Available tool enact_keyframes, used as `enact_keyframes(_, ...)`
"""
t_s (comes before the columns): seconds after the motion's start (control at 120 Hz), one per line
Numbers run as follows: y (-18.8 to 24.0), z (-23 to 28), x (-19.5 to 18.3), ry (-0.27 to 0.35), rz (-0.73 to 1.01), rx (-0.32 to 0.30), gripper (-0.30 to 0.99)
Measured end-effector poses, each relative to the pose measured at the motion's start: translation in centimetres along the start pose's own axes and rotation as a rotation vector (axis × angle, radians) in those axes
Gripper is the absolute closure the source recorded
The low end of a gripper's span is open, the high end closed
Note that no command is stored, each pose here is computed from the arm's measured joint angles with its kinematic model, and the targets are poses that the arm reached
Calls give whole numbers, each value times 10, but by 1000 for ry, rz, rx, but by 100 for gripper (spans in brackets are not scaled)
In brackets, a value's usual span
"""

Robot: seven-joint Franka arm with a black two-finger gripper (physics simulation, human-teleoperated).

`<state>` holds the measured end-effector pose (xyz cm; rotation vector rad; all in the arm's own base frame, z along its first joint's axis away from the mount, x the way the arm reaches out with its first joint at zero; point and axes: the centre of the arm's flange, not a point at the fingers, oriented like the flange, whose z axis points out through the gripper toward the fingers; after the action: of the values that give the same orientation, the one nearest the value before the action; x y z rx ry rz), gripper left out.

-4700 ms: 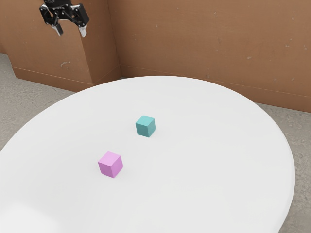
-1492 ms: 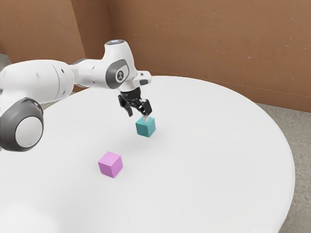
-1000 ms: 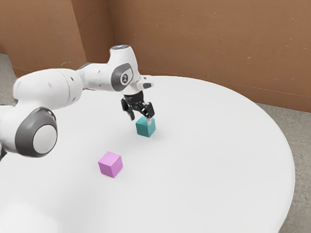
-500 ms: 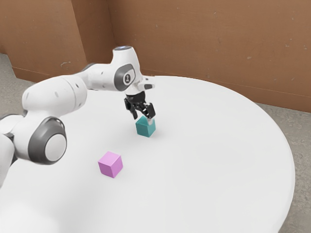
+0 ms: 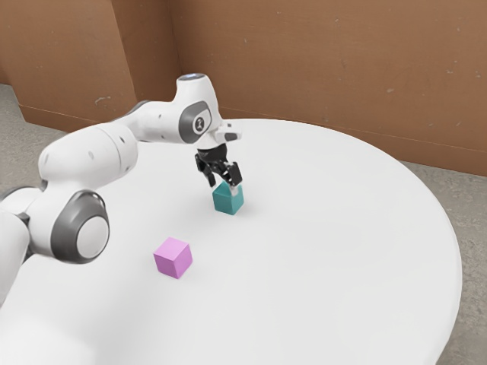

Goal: Pick up the blue block with one arm, and put the blue block on the pink block with one arm

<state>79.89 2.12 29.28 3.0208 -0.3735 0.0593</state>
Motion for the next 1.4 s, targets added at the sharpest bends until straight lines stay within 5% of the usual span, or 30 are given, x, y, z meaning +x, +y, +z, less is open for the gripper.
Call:
enact_keyframes(1.117,-2,32,11,49,-8,1,2)
enact_keyframes(1.4,-7,36,5,9,-64,-20,2)
